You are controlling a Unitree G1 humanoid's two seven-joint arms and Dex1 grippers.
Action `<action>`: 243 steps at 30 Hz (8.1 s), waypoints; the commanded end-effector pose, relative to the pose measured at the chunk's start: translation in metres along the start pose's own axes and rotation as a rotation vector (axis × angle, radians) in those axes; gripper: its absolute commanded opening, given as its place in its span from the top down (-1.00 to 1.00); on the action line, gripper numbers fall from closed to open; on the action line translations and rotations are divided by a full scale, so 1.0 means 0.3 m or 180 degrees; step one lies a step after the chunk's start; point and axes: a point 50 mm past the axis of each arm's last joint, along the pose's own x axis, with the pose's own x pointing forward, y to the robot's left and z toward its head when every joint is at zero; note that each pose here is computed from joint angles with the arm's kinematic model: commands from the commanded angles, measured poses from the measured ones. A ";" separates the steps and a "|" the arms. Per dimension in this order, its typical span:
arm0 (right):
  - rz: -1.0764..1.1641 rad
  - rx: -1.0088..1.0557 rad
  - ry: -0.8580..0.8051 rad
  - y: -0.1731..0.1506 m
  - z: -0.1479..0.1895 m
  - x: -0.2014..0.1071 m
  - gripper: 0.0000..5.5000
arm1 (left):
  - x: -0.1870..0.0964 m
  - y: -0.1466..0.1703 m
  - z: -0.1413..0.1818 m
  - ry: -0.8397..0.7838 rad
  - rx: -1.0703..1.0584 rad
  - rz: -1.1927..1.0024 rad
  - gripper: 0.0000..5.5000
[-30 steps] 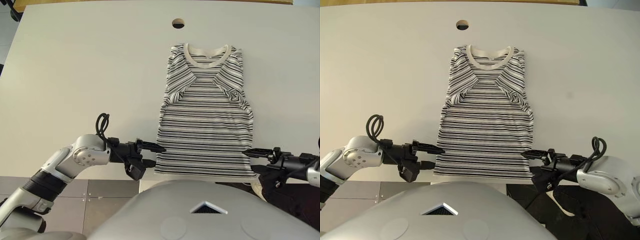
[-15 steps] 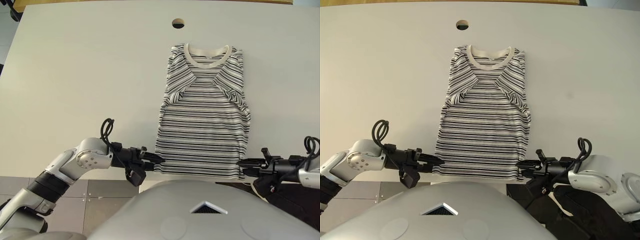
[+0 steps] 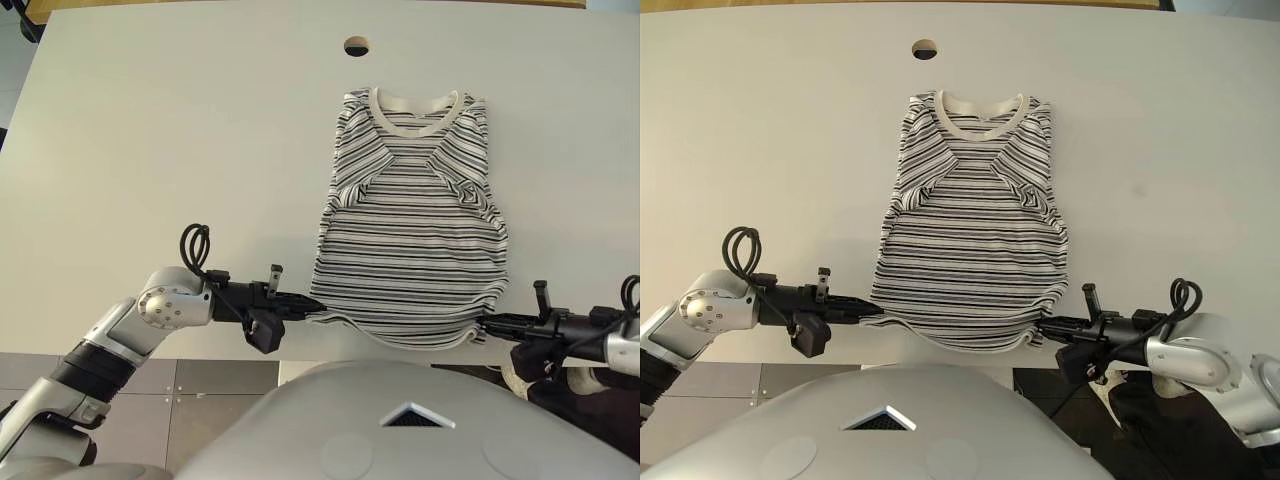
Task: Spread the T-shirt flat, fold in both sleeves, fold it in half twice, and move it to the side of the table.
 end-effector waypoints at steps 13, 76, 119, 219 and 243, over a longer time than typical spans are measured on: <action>-0.2600 0.0758 -0.0183 -0.254 -0.164 0.015 0.96 | 0.023 0.304 -0.141 0.0420 0.0067 0.2190 0.96; -0.0233 -0.1137 -0.0096 -0.150 0.003 0.243 -0.02 | -0.107 0.400 -0.179 0.0828 0.0207 0.4876 -0.38; -0.2240 -0.0388 0.0775 -0.345 -0.240 0.388 -0.02 | -0.076 0.428 -0.238 0.0845 -0.0033 0.4767 -0.38; -0.2339 0.1038 -0.0658 -0.329 -0.117 0.231 0.95 | 0.065 0.184 -0.189 0.0697 -0.0334 0.1957 0.96; -0.3075 0.0896 -0.0517 -0.574 -0.114 0.327 -0.16 | 0.046 0.423 -0.329 0.1336 -0.0031 0.3100 -0.09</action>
